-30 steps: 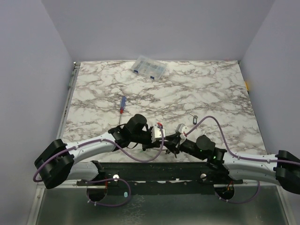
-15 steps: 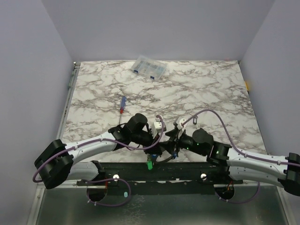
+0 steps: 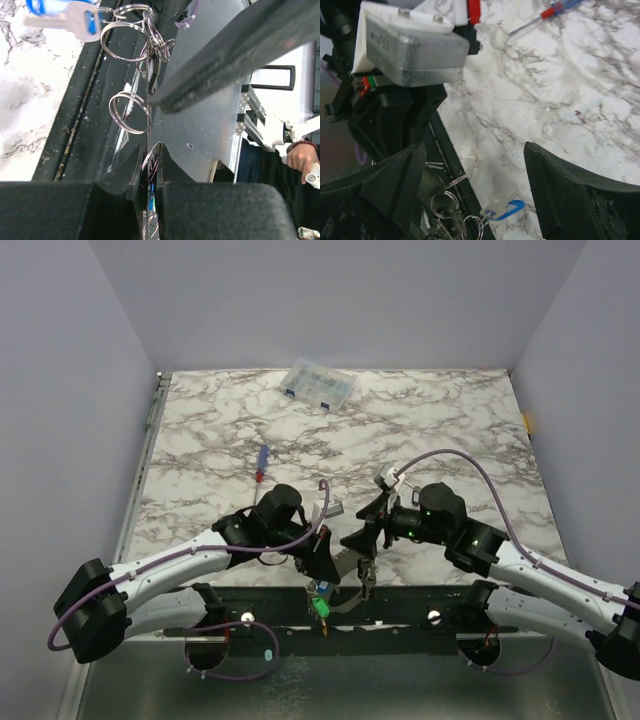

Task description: Put the keys on the keyring

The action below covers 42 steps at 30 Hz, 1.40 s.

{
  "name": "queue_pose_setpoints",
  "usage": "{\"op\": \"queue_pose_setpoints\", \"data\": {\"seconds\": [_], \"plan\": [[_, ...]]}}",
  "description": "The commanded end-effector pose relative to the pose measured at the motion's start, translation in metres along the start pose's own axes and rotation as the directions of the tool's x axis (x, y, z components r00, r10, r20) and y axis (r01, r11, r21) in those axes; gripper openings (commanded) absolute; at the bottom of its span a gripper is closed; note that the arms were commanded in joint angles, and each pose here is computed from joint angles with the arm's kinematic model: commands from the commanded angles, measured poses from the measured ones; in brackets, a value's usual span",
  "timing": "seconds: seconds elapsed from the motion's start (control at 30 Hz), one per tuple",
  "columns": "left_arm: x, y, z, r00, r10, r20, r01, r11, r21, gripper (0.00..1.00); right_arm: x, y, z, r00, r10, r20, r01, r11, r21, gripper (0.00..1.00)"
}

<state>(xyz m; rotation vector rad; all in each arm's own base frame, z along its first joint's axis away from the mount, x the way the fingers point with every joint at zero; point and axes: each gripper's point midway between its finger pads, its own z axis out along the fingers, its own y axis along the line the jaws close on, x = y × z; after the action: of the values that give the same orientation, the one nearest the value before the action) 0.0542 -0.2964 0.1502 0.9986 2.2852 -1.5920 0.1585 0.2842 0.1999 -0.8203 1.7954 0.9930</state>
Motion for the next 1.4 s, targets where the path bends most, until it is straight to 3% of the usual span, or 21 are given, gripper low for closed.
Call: {"op": "queue_pose_setpoints", "data": {"seconds": [0.0,0.13,0.27,0.33,0.43,0.57,0.9,1.37], "plan": [[0.010,-0.021,-0.007,0.999,-0.035,-0.040,0.038,0.996,0.076,0.00,0.003,0.044,-0.008,0.999,0.005,-0.053,-0.018,0.970,-0.241,0.89],[0.014,-0.027,-0.010,0.998,-0.034,-0.052,0.039,0.995,0.092,0.00,-0.002,0.085,-0.021,0.999,-0.007,-0.049,-0.017,0.879,-0.476,0.84],[0.023,-0.031,-0.007,0.997,0.010,-0.075,-0.004,0.997,0.079,0.00,0.002,0.096,-0.025,0.995,-0.013,-0.101,-0.044,0.838,-0.544,0.76],[0.026,-0.030,-0.005,0.996,0.023,-0.092,-0.018,0.998,0.054,0.00,0.006,0.094,-0.022,0.989,-0.010,-0.147,-0.071,0.842,-0.535,0.75],[0.028,-0.022,-0.002,0.992,0.037,-0.117,-0.037,0.999,-0.002,0.00,0.015,0.075,-0.010,0.973,0.036,-0.229,-0.129,0.905,-0.405,0.74],[0.027,-0.007,-0.004,0.989,0.055,-0.138,-0.069,0.993,-0.096,0.00,0.016,0.058,-0.002,0.954,0.104,-0.281,-0.184,0.943,-0.276,0.62],[0.012,-0.010,-0.006,0.989,0.107,-0.099,-0.118,0.986,-0.116,0.00,0.035,0.076,-0.015,0.895,0.196,-0.401,-0.334,0.891,-0.309,0.62],[-0.001,-0.022,-0.009,0.984,0.164,-0.068,-0.171,0.979,-0.107,0.00,0.048,0.077,-0.005,0.856,0.202,-0.476,-0.383,0.866,-0.322,0.58]]}}
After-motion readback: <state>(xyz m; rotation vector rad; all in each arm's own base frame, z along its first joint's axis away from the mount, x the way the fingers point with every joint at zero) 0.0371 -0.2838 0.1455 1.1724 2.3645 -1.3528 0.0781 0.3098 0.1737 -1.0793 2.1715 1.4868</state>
